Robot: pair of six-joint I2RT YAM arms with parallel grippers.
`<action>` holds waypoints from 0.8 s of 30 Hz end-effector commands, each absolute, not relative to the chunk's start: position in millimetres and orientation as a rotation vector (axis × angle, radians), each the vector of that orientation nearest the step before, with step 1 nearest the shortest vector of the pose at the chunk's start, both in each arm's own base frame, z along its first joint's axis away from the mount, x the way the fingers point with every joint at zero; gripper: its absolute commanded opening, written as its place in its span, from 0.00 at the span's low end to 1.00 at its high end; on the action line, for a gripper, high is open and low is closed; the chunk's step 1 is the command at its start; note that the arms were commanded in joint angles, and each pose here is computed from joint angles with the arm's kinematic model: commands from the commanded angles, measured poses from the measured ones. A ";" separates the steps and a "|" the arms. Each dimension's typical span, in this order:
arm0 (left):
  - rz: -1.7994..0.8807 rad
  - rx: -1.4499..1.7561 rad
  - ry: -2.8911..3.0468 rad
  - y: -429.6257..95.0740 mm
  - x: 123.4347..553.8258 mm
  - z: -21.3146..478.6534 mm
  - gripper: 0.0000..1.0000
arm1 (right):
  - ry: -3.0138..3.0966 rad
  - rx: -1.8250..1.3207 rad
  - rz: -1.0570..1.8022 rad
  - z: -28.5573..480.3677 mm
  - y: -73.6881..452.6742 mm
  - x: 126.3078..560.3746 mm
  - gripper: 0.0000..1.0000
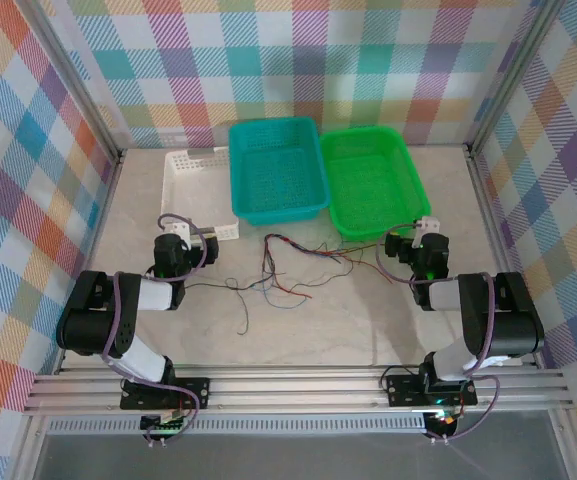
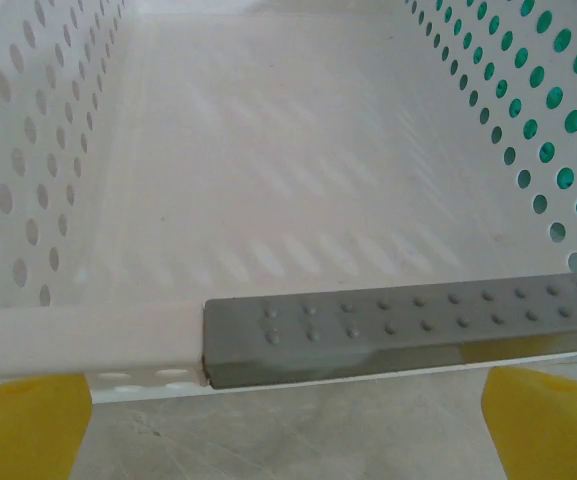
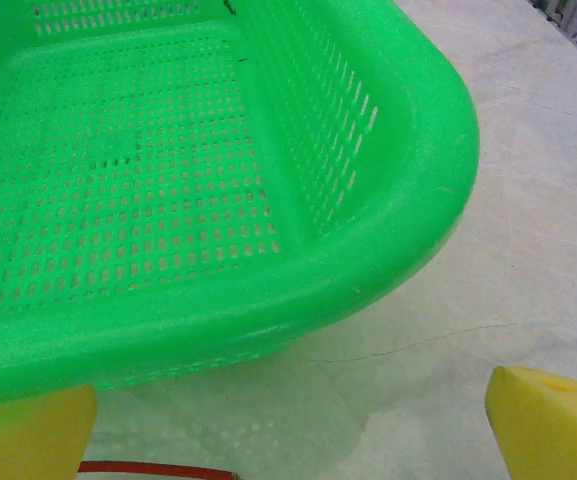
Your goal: Untangle the cables
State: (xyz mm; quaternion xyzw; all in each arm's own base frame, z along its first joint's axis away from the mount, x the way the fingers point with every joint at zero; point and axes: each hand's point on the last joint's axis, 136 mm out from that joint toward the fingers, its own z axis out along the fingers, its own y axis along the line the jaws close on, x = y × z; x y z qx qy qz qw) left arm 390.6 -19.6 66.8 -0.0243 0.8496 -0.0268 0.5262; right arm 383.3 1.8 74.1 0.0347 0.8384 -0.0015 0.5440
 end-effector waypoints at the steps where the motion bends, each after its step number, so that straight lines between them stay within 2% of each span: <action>1: -0.067 -0.039 1.996 -18.5 398.6 78.1 1.00 | 1.918 0.099 0.006 93.9 0.1 395.3 1.00; 24: -0.068 -0.039 1.997 -19.0 398.5 78.1 1.00 | 1.926 0.124 0.005 97.2 -2.8 394.5 1.00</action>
